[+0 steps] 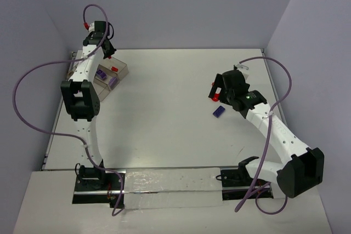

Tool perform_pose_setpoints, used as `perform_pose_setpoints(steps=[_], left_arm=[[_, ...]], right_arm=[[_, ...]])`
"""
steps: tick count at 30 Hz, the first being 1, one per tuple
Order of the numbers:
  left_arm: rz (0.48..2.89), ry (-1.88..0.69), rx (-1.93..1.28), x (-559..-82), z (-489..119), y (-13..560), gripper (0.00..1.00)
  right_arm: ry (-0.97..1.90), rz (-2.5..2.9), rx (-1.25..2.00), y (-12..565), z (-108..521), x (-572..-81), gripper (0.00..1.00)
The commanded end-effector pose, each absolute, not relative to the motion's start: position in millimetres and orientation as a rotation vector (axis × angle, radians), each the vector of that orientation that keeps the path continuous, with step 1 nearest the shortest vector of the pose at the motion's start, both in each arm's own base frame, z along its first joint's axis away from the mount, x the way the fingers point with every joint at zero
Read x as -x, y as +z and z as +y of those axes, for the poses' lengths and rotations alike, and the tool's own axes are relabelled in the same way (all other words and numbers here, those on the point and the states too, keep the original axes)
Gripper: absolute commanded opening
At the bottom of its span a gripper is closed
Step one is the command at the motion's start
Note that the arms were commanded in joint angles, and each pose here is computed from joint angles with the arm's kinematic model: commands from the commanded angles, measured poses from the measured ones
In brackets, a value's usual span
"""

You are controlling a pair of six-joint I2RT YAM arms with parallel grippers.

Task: Sort the legos into containers by color

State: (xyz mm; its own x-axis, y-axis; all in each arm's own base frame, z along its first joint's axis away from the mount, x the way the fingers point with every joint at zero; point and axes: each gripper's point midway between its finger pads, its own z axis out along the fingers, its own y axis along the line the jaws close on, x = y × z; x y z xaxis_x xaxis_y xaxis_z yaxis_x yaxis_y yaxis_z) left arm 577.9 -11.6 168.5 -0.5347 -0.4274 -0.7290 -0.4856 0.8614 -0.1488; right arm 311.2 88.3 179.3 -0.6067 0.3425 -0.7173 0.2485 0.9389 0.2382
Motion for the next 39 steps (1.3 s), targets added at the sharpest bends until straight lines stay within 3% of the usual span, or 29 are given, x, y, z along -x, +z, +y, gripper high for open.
perform_pose_setpoints(steps=[1, 9, 11, 14, 19, 21, 29, 35, 39], left_arm=[[2.124, 0.068, 0.627, -607.2, -4.7, 182.0, 0.00], [2.130, 0.132, 0.630, -620.4, 13.1, 147.7, 0.00], [2.144, 0.138, 0.622, -621.6, 15.6, 139.1, 0.09], [2.161, 0.146, 0.603, -621.0, 16.3, 133.5, 0.38], [2.170, 0.115, 0.565, -617.9, 11.1, 142.4, 0.61], [2.162, 0.113, 0.564, -614.0, 10.6, 153.8, 0.65], [2.075, 0.050, 0.510, -568.6, -17.5, 232.3, 0.65], [2.116, -0.008, 0.334, -505.2, -86.8, 250.1, 0.93], [2.158, -0.085, 0.240, -460.0, -129.6, 247.4, 0.98]], right_arm=[[0.134, 2.199, -0.422, 198.4, 88.9, -322.3, 1.00], [0.143, 2.211, -0.412, 200.4, 93.7, -327.3, 1.00], [0.136, 2.213, -0.414, 199.9, 93.2, -327.9, 1.00], [0.136, 2.221, -0.417, 197.5, 93.9, -328.1, 1.00], [0.134, 2.223, -0.424, 197.4, 93.4, -328.5, 1.00], [0.121, 2.214, -0.429, 200.6, 91.1, -327.9, 1.00], [0.018, 2.187, -0.507, 197.1, 63.6, -306.2, 1.00], [0.037, 2.217, -0.610, 152.8, 54.8, -284.8, 1.00], [0.087, 2.279, -0.689, 119.6, 58.5, -284.3, 1.00]])
